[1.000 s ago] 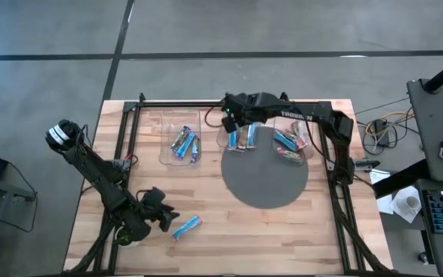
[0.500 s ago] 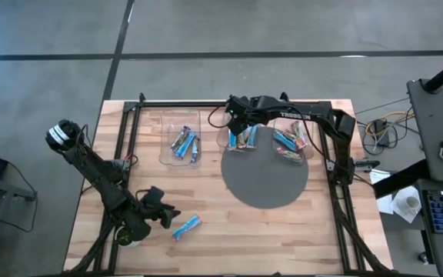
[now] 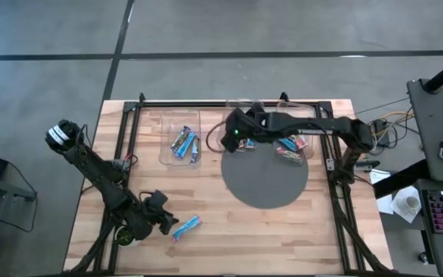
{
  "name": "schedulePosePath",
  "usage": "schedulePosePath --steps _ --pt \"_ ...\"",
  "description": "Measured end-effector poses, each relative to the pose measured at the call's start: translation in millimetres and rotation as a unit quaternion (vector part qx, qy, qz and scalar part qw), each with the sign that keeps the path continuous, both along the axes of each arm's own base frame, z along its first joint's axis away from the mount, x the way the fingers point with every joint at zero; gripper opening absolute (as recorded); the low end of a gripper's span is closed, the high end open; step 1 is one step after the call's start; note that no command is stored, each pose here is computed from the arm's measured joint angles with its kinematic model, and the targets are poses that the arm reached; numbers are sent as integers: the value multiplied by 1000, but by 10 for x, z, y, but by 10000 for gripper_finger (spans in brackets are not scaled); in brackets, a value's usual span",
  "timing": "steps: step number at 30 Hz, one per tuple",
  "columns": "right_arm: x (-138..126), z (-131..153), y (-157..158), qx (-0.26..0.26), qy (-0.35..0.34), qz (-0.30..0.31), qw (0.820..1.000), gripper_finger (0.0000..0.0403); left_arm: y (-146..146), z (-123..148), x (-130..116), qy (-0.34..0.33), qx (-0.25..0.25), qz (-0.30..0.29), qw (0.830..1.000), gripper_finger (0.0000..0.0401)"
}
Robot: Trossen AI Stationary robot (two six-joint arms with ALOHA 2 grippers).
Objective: Pick and place Granola Bars by type
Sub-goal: Put the red granola bar into the right transparent bin
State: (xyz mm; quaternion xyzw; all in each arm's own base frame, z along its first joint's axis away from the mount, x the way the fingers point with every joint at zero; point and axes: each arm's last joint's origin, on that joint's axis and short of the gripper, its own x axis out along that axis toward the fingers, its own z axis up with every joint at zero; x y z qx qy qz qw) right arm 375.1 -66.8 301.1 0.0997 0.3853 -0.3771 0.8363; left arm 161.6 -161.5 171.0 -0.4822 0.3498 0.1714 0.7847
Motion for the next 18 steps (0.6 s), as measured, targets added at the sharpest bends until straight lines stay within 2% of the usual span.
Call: schedulePosePath --steps 4,11,18 --pt "-10 65 340 -10 -10 19 1000 293 12 32 80 10 13 -32 999 181" --pt "-46 24 837 29 -24 26 999 300 -5 -51 223 38 54 -79 995 180" --pt "-160 -25 1242 58 -14 27 998 292 -159 -123 382 60 85 -133 986 180"
